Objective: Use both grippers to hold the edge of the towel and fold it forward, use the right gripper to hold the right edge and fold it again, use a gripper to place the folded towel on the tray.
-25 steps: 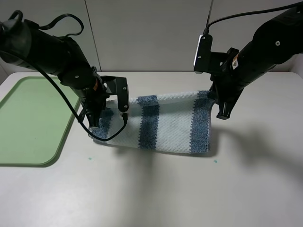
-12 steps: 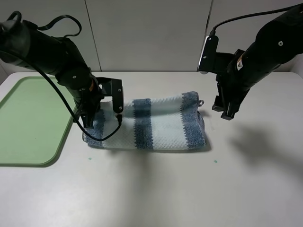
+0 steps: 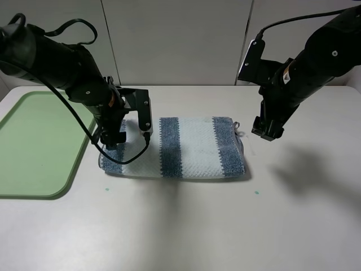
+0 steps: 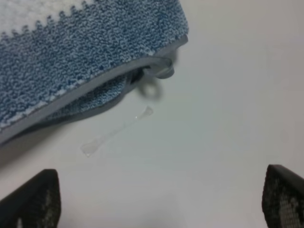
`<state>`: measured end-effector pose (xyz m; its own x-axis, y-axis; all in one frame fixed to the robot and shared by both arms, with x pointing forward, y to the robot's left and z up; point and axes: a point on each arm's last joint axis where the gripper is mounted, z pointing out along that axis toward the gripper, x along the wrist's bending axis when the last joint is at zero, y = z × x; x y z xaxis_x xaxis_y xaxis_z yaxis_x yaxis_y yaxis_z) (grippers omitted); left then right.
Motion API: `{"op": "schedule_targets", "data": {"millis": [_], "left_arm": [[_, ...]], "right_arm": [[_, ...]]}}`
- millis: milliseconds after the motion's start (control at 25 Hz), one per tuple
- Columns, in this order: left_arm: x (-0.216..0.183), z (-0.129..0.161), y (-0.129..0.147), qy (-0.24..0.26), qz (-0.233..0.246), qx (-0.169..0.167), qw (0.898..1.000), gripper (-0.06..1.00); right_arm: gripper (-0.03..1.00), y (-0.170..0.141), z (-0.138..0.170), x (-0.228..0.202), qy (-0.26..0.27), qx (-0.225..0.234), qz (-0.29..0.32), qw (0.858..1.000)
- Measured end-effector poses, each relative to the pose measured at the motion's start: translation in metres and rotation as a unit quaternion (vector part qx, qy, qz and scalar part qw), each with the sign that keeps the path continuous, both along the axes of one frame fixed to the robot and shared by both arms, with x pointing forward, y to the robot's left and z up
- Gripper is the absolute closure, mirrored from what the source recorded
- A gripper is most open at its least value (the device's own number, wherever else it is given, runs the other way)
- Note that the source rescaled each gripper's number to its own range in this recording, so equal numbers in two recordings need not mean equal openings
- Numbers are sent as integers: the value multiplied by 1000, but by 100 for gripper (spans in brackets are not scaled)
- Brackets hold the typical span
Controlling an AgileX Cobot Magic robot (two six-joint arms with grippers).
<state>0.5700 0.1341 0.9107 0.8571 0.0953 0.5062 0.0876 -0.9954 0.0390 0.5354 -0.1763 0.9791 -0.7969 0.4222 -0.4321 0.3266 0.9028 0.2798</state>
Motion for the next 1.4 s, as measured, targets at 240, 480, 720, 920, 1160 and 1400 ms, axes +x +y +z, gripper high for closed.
{"op": "schedule_targets", "data": {"millis": [240, 480, 720, 920, 1160, 1400], "left_arm": [[0, 7, 0, -8, 20, -18, 1000, 8], [-1, 22, 0, -27, 55, -54, 997, -3], [-1, 22, 1, -26, 80, -66, 994, -5], [-1, 22, 1, -26, 82, -67, 994, -5], [-1, 22, 0, -27, 81, -69, 994, -5], [-1, 22, 0, -28, 79, -72, 994, -5]], "right_arm": [[0, 0, 0, 0, 2, 8, -14, 1000], [-3, 0, 0, 0, 4, 20, -35, 999], [-3, 0, 0, 0, 5, 26, -46, 999], [-3, 0, 0, 0, 5, 27, -47, 999], [-3, 0, 0, 0, 5, 27, -47, 999], [-3, 0, 0, 0, 2, 31, -47, 998]]}}
